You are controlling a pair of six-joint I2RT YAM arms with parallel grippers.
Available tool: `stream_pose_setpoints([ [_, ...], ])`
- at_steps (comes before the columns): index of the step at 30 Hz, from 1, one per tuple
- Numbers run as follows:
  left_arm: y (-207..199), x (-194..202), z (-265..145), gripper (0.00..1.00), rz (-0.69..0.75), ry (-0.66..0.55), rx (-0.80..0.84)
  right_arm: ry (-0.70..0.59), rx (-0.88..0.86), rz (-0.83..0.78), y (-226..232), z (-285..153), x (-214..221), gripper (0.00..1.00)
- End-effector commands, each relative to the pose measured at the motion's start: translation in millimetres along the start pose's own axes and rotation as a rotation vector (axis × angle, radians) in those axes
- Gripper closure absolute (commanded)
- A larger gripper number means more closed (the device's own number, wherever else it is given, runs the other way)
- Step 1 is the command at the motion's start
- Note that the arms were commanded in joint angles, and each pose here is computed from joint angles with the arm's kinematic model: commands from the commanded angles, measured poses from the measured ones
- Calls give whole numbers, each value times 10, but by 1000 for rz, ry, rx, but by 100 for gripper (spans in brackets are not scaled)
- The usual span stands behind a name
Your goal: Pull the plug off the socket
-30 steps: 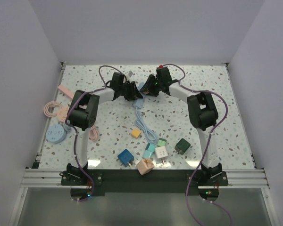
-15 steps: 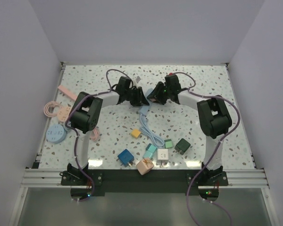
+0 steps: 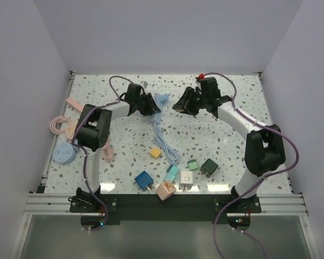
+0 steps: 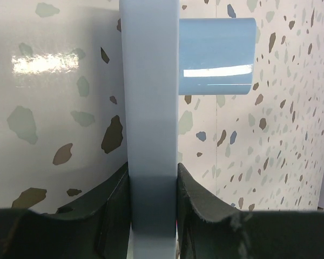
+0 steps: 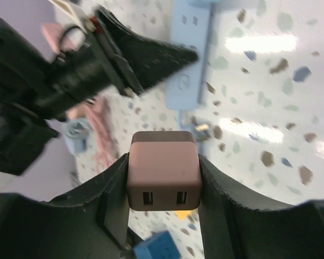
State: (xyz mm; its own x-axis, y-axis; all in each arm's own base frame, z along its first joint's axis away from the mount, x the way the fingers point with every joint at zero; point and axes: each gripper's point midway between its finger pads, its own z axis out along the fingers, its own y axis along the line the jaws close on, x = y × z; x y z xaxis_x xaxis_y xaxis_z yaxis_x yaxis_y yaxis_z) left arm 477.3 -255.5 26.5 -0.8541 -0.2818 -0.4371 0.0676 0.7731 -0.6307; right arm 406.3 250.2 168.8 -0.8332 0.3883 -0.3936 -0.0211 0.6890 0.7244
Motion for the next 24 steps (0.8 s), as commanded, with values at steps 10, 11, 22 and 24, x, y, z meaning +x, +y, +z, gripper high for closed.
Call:
stream_pose_setpoints([
  [10,452,-7,-80,100,31,36,-106,586,191,-164,-802,-565,1487,100],
  [11,447,2,-80,100,35,39,-101,619,202,-175,-814,-584,1583,100],
  [22,375,125,-121,100,74,79,-41,776,258,-183,-929,-700,1821,35],
  [24,364,139,-138,100,86,82,-37,727,239,-196,-790,-584,1611,3],
])
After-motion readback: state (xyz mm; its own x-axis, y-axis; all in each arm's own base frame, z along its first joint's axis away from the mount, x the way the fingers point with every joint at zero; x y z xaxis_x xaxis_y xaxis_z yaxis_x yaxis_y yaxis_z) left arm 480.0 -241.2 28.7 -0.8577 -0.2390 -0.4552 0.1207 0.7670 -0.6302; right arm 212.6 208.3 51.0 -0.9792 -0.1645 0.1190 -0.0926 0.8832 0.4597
